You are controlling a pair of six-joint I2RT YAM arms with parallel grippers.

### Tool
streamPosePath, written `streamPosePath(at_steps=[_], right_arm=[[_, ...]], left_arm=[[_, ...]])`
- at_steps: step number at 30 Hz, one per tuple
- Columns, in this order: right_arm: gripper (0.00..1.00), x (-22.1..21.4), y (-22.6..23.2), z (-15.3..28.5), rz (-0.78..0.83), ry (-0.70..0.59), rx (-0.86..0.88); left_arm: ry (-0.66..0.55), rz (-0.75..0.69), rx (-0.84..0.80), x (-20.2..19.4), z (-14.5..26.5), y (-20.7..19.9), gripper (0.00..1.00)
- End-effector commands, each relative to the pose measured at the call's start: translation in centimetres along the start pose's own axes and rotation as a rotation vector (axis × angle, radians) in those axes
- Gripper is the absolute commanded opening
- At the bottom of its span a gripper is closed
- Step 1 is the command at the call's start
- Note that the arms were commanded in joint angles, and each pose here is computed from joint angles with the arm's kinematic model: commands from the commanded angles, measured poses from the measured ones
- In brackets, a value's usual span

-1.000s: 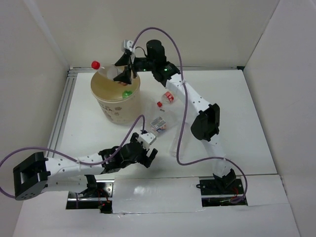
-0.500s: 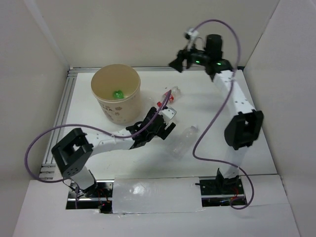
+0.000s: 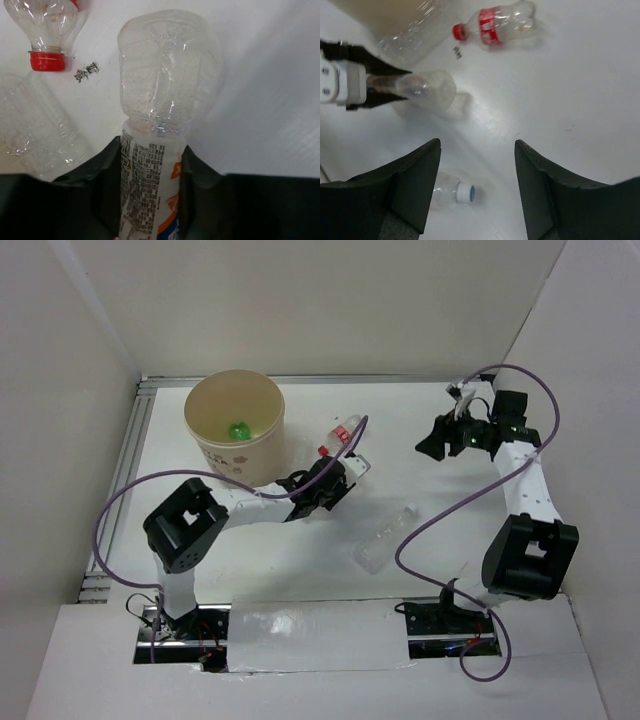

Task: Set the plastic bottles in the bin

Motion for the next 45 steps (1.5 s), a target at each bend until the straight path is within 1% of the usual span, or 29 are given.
streamPosePath(at_steps=[1, 2, 3, 4, 5, 6, 9, 10, 12, 15, 17, 18, 20, 21, 22, 23, 24, 25, 26, 27, 29, 30, 33, 36, 37, 38, 40, 42, 45], right_arm=[[0.66, -1.8, 3.6, 2.0, 0.144, 0.014, 0.146], [0.61, -2.7, 3.9, 2.1, 0.275, 0.017, 0.182], [0.50, -3.6, 4.1, 2.3, 0.325, 0.023, 0.209], [0.48, -4.9, 4.8, 2.5, 0.333, 0.047, 0.250], [0.49, -5.9, 4.9, 2.3, 0.436, 0.046, 0.282], [0.52, -6.6, 5.1, 2.3, 0.471, 0.053, 0.301], [0.74, -9.0, 6.1, 1.1, 0.545, 0.117, 0.385], [0.81, -9.6, 6.2, 0.9, 0.570, 0.154, 0.391], [0.85, -11.0, 7.1, 0.0, 0.607, 0.196, 0.435], [0.93, -11.2, 7.9, -0.5, 0.704, 0.229, 0.431], [0.94, -11.4, 9.0, -0.9, 0.761, 0.251, 0.456], [0.94, -11.6, 9.3, -1.1, 0.772, 0.262, 0.465], [0.96, -11.8, 9.9, -1.3, 0.808, 0.286, 0.480], [0.96, -12.0, 10.1, -1.3, 0.828, 0.301, 0.490], [0.97, -12.2, 10.5, -1.4, 0.861, 0.308, 0.503], [0.99, -12.5, 10.3, -1.2, 0.877, 0.334, 0.502], [1.00, -12.5, 10.6, -1.1, 0.949, 0.331, 0.523], [1.00, -12.7, 10.9, -1.2, 0.985, 0.343, 0.545], [1.00, -13.0, 10.6, -1.0, 1.018, 0.367, 0.548], [1.00, -13.5, 11.0, -0.7, 1.083, 0.381, 0.598], [1.00, -14.4, 11.4, -0.8, 1.118, 0.421, 0.644], [1.00, -15.1, 11.3, -0.5, 1.123, 0.462, 0.665], [1.00, -16.0, 11.3, 0.2, 1.173, 0.503, 0.726], [0.98, -17.5, 11.5, 1.7, 1.194, 0.555, 0.801], [0.98, -17.7, 11.4, 2.0, 1.199, 0.567, 0.797], [0.97, -18.7, 11.6, 2.3, 1.210, 0.587, 0.822], [0.97, -19.9, 11.4, 2.9, 1.224, 0.632, 0.838], [0.97, -21.6, 11.6, 3.2, 1.211, 0.661, 0.881], [0.94, -23.5, 10.6, 2.5, 1.221, 0.695, 0.847]], left_arm=[[-0.207, 0.046, -0.005, 7.5, 4.6, 2.3, 0.28], [-0.252, 0.065, -0.022, 9.0, 5.9, 2.5, 0.25], [-0.306, 0.076, -0.008, 10.8, 7.4, 3.4, 0.18], [-0.387, 0.103, 0.011, 13.1, 10.3, 4.6, 0.18], [-0.445, 0.137, 0.040, 14.9, 12.1, 6.4, 0.18], [-0.488, 0.151, 0.069, 16.2, 13.7, 7.7, 0.18], [-0.619, 0.229, 0.182, 19.1, 19.5, 12.4, 0.19], [-0.642, 0.254, 0.242, 19.0, 20.6, 14.5, 0.21], [-0.697, 0.306, 0.366, 19.2, 24.0, 17.8, 0.23], [-0.646, 0.369, 0.575, 16.7, 25.6, 22.9, 0.25], [-0.566, 0.403, 0.661, 13.4, 24.8, 25.6, 0.25], [-0.549, 0.400, 0.664, 12.5, 24.4, 26.1, 0.32], [-0.517, 0.402, 0.681, 10.7, 23.5, 27.5, 0.34], [-0.464, 0.410, 0.662, 9.6, 22.6, 27.3, 0.37], [-0.452, 0.421, 0.664, 9.4, 22.5, 27.7, 0.55], [-0.435, 0.424, 0.673, 9.1, 22.4, 28.1, 0.68], [-0.399, 0.438, 0.682, 8.3, 21.8, 28.1, 0.91], [-0.399, 0.438, 0.682, 8.3, 21.8, 28.1, 0.91], [-0.382, 0.444, 0.700, 7.8, 21.9, 28.5, 1.00], [-0.379, 0.447, 0.709, 7.5, 22.0, 28.8, 1.00], [-0.358, 0.458, 0.710, 6.9, 21.9, 28.9, 1.00], [-0.369, 0.459, 0.714, 7.1, 22.4, 28.9, 1.00], [-0.420, 0.451, 0.692, 8.4, 24.5, 28.4, 1.00], [-0.522, 0.358, 0.493, 11.1, 25.7, 25.3, 1.00], [-0.552, 0.301, 0.340, 12.0, 24.8, 23.0, 0.98], [-0.570, 0.267, 0.274, 12.7, 24.9, 21.6, 0.98], [-0.546, 0.231, 0.126, 13.0, 22.9, 18.1, 0.98], [-0.480, 0.221, 0.054, 12.1, 20.5, 15.6, 0.99], [-0.438, 0.240, 0.001, 11.7, 17.7, 12.6, 0.99]])
Point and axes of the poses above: each gripper's point midway between its finger pads, its own z axis back along the fingers, its own y axis along the line the jaws close on, x = y × z, the point moved 3 cm from there along z, back along the fingers, and after that the axes turned 7 degrees about -z, right-handed, at the moved point
